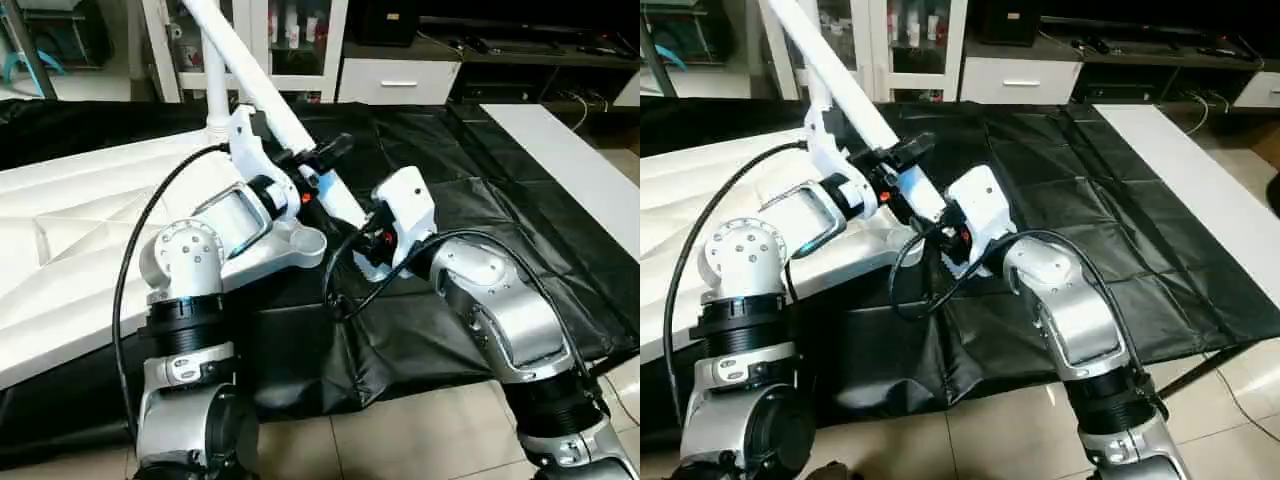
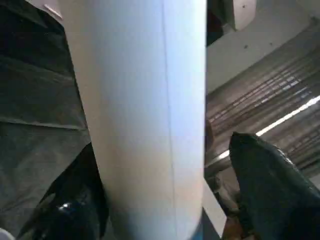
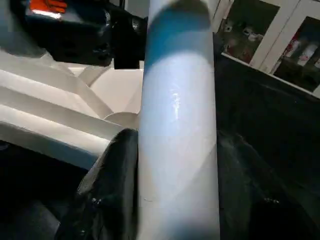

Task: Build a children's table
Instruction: Pick table leg

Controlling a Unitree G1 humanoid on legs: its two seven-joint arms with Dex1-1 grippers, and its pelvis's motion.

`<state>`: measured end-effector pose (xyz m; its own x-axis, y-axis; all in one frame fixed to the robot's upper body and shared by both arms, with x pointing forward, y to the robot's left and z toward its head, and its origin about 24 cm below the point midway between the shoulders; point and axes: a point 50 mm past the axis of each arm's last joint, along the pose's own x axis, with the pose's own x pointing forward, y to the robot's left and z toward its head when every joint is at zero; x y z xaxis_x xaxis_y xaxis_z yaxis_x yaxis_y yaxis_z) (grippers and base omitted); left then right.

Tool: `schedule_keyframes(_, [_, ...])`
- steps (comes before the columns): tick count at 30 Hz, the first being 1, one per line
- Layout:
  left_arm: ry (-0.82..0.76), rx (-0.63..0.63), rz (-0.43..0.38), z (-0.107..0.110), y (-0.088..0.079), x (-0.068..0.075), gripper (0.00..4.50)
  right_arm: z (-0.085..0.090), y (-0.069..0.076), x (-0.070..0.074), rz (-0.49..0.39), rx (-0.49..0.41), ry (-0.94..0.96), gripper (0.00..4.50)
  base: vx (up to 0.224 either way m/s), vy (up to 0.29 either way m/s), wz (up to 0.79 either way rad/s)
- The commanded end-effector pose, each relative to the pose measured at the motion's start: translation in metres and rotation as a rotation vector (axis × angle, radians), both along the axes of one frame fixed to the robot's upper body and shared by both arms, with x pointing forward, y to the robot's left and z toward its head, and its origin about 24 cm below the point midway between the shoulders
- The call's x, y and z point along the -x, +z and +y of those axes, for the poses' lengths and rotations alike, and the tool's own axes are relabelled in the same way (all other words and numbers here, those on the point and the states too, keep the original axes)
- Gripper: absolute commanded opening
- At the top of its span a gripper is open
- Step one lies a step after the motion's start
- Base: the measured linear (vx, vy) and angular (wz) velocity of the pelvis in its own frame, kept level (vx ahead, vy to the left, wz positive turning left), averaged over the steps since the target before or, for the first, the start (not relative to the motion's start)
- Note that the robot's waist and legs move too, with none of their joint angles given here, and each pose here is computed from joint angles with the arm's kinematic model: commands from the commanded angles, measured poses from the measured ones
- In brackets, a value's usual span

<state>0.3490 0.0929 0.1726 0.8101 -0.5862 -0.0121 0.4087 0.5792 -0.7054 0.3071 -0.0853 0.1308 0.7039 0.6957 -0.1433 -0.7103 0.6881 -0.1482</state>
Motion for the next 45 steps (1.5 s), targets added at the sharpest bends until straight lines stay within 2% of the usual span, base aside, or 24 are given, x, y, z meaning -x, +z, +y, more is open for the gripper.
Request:
schedule_keyframes(1, [-0.014,-0.005,-0.002,-0.005,0.002,0.0,3.29,0.002,0.004,0.001,-0.019,0.01,0.018,1.84,0.0,0.0,0.0])
schedule_keyframes(4, [-0.026,-0.005,-0.011,-0.006,0.003,0.0,3.22,0.002,0.004,0.001,-0.022,0.011,0.012,1.84,0.0,0.0,0.0])
schedule_keyframes(6, [-0.045,0.004,-0.019,-0.006,0.006,0.001,2.9,0.002,0.006,0.0,-0.028,0.005,0.007,1.84,0.0,0.0,0.0])
schedule_keyframes(9, [-0.047,0.012,-0.011,-0.007,0.005,0.001,2.89,0.001,0.005,-0.002,-0.029,0.003,-0.017,1.84,0.0,0.0,0.0])
schedule_keyframes(11, [-0.053,0.013,-0.019,-0.007,0.006,0.001,2.46,0.002,0.007,-0.002,-0.028,-0.012,-0.022,1.84,0.0,0.0,0.0])
schedule_keyframes(13, [-0.051,0.026,-0.017,-0.007,0.006,0.001,2.49,0.003,0.007,-0.003,-0.039,0.001,-0.017,1.84,0.0,0.0,0.0])
schedule_keyframes(17, [-0.059,0.028,-0.022,-0.009,0.008,-0.001,2.01,0.001,0.008,-0.005,-0.046,0.002,-0.038,1.84,0.0,0.0,0.0])
schedule_keyframes(21, [-0.032,0.047,-0.032,-0.006,0.01,-0.003,1.85,0.002,0.01,-0.006,-0.062,0.001,-0.043,1.84,0.0,0.0,0.0])
schedule_keyframes(22, [-0.026,0.049,-0.035,-0.006,0.011,-0.004,1.86,0.002,0.01,-0.007,-0.066,-0.001,-0.045,2.19,0.0,0.0,0.0])
schedule_keyframes(23, [-0.023,0.051,-0.037,-0.005,0.011,-0.004,1.86,0.002,0.011,-0.007,-0.065,-0.007,-0.042,2.19,0.0,0.0,0.0])
schedule_keyframes(24, [-0.018,0.054,-0.039,-0.004,0.012,-0.005,1.85,0.003,0.012,-0.007,-0.062,-0.023,-0.035,2.54,0.0,0.0,0.0])
schedule_keyframes(26, [-0.012,0.056,-0.042,-0.003,0.013,-0.005,1.85,0.004,0.015,-0.006,-0.052,-0.07,-0.017,2.59,0.0,0.0,0.0])
schedule_keyframes(27, [0.005,0.058,-0.047,0.0,0.014,-0.007,1.85,0.004,0.025,-0.005,-0.034,-0.17,0.015,2.66,0.0,0.0,0.0])
schedule_keyframes(29, [0.01,0.056,-0.049,0.001,0.015,-0.007,1.85,0.002,0.027,-0.004,-0.029,-0.193,0.026,2.92,0.0,0.0,0.0])
schedule_keyframes(30, [0.022,0.047,-0.055,0.003,0.015,-0.008,1.85,-0.003,0.033,-0.002,-0.015,-0.233,0.063,3.0,0.0,0.0,0.0])
schedule_keyframes(34, [0.045,0.042,-0.065,0.008,0.016,-0.01,1.85,-0.023,0.043,0.01,0.043,-0.288,0.211,3.36,0.0,0.0,0.0])
schedule_keyframes(35, [0.049,0.04,-0.069,0.01,0.017,-0.01,1.85,-0.04,0.049,0.015,0.074,-0.32,0.253,3.48,0.0,0.0,0.0])
schedule_keyframes(37, [0.045,0.027,-0.081,0.011,0.019,-0.011,1.85,-0.072,0.055,0.002,0.114,-0.375,0.127,3.61,0.0,0.0,0.0])
schedule_keyframes(38, [0.045,0.027,-0.081,0.011,0.019,-0.011,1.85,-0.072,0.055,0.002,0.114,-0.375,0.127,3.61,0.0,0.0,0.0])
schedule_keyframes(39, [0.04,0.023,-0.086,0.011,0.02,-0.011,1.85,-0.082,0.056,-0.003,0.128,-0.384,0.064,3.82,0.0,0.0,0.0])
schedule_keyframes(40, [0.022,0.008,-0.099,0.01,0.022,-0.01,1.85,-0.107,0.055,-0.015,0.17,-0.398,-0.063,3.84,0.0,0.0,0.0])
schedule_keyframes(42, [0.005,-0.002,-0.11,0.007,0.023,-0.009,1.85,-0.122,0.055,-0.017,0.226,-0.422,-0.08,3.85,0.0,0.0,0.0])
schedule_keyframes(43, [0.005,-0.002,-0.11,0.007,0.023,-0.009,1.85,-0.122,0.055,-0.017,0.226,-0.422,-0.08,3.85,0.0,0.0,0.0])
schedule_keyframes(45, [-0.005,-0.002,-0.117,0.005,0.024,-0.009,1.85,-0.134,0.052,-0.012,0.298,-0.441,-0.038,3.85,0.0,0.0,0.0])
